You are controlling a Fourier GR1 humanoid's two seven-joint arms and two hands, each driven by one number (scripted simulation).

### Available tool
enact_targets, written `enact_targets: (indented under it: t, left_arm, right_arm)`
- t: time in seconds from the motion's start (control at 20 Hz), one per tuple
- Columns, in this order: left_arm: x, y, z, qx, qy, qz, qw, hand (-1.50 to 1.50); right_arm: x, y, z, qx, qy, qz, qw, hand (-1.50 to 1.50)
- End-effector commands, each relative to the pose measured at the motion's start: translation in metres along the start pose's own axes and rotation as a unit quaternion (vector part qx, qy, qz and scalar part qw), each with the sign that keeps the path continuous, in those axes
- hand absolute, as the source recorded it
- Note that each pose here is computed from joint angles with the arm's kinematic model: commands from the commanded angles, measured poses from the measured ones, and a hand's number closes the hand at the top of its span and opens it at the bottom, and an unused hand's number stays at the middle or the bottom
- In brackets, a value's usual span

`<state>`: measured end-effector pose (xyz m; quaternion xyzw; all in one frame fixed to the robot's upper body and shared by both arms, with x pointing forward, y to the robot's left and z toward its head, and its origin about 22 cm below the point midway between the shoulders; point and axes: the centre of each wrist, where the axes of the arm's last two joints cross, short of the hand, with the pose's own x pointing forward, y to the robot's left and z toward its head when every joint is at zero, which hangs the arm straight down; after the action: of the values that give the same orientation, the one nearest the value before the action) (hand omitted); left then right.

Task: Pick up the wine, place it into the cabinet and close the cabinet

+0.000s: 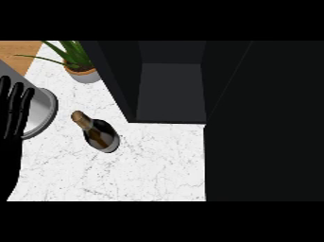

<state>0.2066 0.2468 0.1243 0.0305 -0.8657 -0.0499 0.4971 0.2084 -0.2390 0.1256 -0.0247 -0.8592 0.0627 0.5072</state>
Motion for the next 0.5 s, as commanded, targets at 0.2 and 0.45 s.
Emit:
enact_targets:
  t: [0.2, 0.45]
  left_arm:
    - [-0.016, -0.053, -0.010, 0.173, 0.021, -0.105, 0.9792, -1.50]
    - [-0.024, -0.105, -0.024, 0.240, 0.078, 0.023, 0.9674, -1.50]
  right_arm:
    - [0.013, 0.002, 0.015, 0.018, -0.008, -0.032, 0.999, -1.50]
    - [0.012, 0.022, 0.027, 0.119, 0.047, -0.090, 0.988, -1.50]
